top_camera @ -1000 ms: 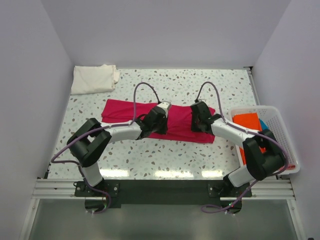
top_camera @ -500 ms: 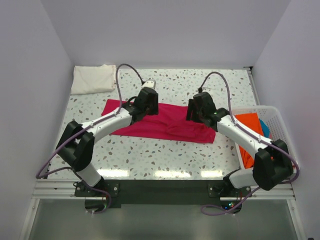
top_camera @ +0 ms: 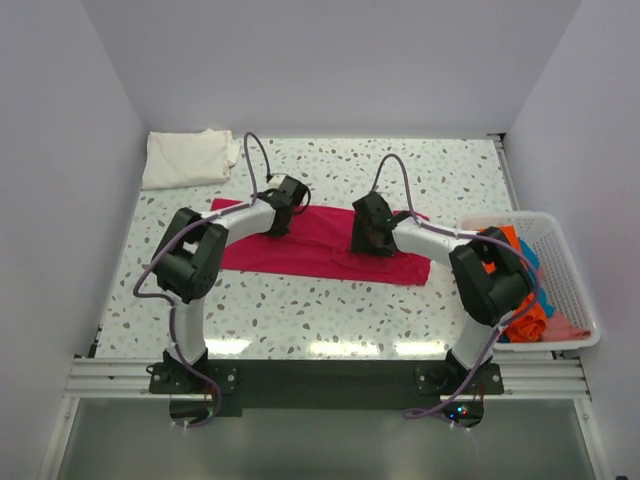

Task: Fold and stack the t-shirts
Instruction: Fold the tshirt

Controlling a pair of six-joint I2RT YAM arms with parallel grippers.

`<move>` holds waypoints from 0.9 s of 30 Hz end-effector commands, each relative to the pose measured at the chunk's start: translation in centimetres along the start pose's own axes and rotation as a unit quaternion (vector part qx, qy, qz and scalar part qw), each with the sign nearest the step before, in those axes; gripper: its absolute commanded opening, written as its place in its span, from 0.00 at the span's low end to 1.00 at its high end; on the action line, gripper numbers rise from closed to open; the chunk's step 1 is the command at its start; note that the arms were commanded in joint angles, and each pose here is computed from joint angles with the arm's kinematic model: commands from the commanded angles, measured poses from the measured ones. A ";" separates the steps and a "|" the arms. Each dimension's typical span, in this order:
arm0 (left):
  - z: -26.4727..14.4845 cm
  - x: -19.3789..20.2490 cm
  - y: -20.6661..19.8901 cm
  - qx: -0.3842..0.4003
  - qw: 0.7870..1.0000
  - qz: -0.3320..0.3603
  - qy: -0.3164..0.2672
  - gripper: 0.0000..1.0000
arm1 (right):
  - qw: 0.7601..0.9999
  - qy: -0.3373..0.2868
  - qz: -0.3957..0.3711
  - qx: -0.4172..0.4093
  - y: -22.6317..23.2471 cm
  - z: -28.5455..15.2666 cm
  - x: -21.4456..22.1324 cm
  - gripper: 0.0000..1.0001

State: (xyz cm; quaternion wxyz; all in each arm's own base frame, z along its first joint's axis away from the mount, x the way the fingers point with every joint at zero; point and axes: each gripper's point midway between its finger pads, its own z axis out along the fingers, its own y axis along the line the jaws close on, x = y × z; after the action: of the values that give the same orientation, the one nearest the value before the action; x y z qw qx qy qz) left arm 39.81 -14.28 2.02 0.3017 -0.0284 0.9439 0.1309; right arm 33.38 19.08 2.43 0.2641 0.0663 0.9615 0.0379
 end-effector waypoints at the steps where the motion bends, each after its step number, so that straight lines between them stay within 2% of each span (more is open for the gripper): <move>1: 1.4 2.5 0.9 -0.023 0.999 0.021 0.036 0.25 | 0.999 -0.027 0.023 -0.004 1.1 1.2 -2.7 0.63; 4: 1.2 4.7 1.4 -0.018 0.998 0.009 0.053 0.24 | 1.000 -0.010 0.017 0.001 0.8 3.1 -2.9 0.63; 9: -1.5 6.6 1.6 0.030 0.996 -0.063 0.053 0.22 | 1.000 0.001 -0.014 0.011 0.0 6.4 -6.4 0.63; 10: -1.7 8.0 1.8 0.035 0.995 -0.072 0.062 0.22 | 1.000 0.004 -0.022 0.008 -0.1 6.7 -7.0 0.63; 12: -3.4 8.6 0.5 0.078 0.989 -0.108 0.068 0.21 | 0.999 -0.002 -0.042 -0.013 0.4 7.1 -9.6 0.64; 13: -4.1 10.2 -0.4 0.090 0.986 -0.118 0.078 0.21 | 0.998 -0.012 -0.052 -0.021 1.2 7.7 -11.5 0.64; 17: -7.5 13.0 -4.6 0.152 0.975 -0.129 0.100 0.24 | 0.989 -0.026 -0.140 -0.040 3.0 9.1 -15.3 0.71; 18: -7.9 13.1 -5.2 0.163 0.972 -0.132 0.106 0.24 | 0.987 -0.020 -0.154 -0.037 3.1 9.5 -15.4 0.76; 19: -8.3 13.0 -5.9 0.179 0.968 -0.139 0.108 0.26 | 0.986 -0.020 -0.165 -0.034 3.2 9.8 -15.9 0.78; 21: -9.5 11.7 -6.8 0.207 0.963 -0.141 0.103 0.38 | 0.981 -0.027 -0.189 -0.023 3.4 10.4 -17.6 0.83; 22: -9.7 10.9 -6.7 0.210 0.965 -0.127 0.093 0.42 | 0.980 -0.043 -0.190 -0.023 3.9 9.8 -19.0 0.86; 23: -9.8 9.6 -6.1 0.200 0.970 -0.121 0.071 0.50 | 0.980 -0.047 -0.193 -0.021 4.0 9.5 -19.3 0.88; 26: -10.0 6.0 -4.0 0.167 0.981 -0.099 0.021 0.59 | 0.981 -0.077 -0.176 -0.039 4.8 7.1 -21.3 0.94; 27: -10.3 4.7 -3.6 0.170 0.980 -0.099 0.008 0.60 | 0.981 -0.089 -0.168 -0.043 5.1 6.2 -21.9 0.95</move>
State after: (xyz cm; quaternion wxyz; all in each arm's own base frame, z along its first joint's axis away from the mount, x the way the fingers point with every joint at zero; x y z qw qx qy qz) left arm 28.28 -21.98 2.84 0.2642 -0.0790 0.9579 -0.0802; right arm 54.96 21.59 3.25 0.3142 -0.0981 0.9438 0.0303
